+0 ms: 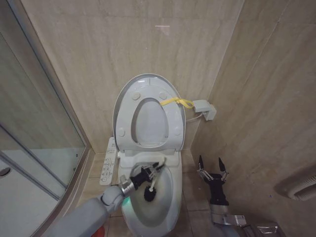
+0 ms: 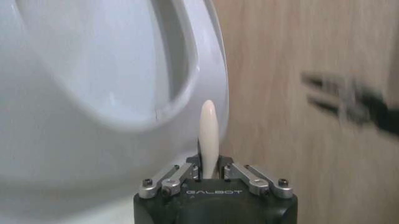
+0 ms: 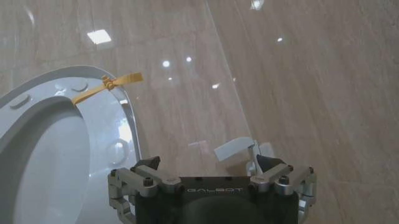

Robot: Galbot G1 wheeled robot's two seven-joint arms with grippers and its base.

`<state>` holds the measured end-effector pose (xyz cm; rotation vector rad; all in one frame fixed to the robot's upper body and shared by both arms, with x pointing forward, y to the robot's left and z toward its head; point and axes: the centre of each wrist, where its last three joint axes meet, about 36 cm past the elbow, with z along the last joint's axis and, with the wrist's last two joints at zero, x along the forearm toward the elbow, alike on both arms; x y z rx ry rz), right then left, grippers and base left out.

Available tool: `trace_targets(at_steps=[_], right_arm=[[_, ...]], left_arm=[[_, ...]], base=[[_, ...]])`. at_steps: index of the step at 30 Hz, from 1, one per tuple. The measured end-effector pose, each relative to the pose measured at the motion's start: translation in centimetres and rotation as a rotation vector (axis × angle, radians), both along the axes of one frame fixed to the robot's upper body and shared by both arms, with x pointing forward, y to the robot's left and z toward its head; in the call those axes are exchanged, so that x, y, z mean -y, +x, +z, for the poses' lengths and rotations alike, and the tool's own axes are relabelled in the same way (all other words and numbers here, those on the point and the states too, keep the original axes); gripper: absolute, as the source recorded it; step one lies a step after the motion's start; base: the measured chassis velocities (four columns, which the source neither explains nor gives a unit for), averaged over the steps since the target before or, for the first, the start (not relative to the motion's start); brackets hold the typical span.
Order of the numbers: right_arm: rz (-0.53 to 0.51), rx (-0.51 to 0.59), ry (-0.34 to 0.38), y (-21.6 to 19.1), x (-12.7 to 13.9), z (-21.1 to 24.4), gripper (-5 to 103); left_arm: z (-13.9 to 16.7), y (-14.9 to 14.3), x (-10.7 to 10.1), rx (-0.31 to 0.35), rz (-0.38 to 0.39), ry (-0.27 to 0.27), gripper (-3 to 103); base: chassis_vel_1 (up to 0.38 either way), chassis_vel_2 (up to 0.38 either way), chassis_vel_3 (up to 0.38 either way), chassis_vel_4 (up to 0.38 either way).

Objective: Open the toilet lid, clean the toilet bowl with a toilet brush, close the toilet lid, and flush.

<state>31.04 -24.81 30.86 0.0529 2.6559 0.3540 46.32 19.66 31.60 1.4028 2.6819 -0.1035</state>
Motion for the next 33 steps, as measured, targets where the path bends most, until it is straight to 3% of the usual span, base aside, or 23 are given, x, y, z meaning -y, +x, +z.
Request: trace_targets(at_steps=[3,9,13,24,27,33], right_arm=[[0.005,-0.003,-0.006,0.0,-0.1,-0.2,100],[0.018,0.001,-0.020,-0.2,-0.3,-0.3,100],[0.030,-0.001,-0.024,-0.7,-0.8,-0.7,100],[0.045,0.005,-0.042,-0.9,-0.9,-0.4,100],[0.047,0.005,-0.045,-0.9,-0.8,-0.4,100],[0.059,0.005,-0.050,-0.9,-0.8,-0.5,100]], left_arm=[[3.3,-3.0,-0.8,-0.029,0.056,-0.050,18],[3.8,-7.1,-3.0,-0.067,0.109,-0.082,18],[4.2,-9.0,-3.3,0.013,0.150,-0.157,18],[5.2,-12.0,-4.3,0.132,0.117,-0.166,18],[6.1,-12.1,-5.3,0.192,0.107,-0.154,18],[7.1,-12.6,-5.7,0.267,0.150,-0.172,18]], base=[[0.000,0.000,0.000,0.000],[0.000,0.000,0.000,0.000],[0.000,0.000,0.000,0.000],[0.000,0.000,0.000,0.000],[0.000,0.000,0.000,0.000],[0.000,0.000,0.000,0.000]])
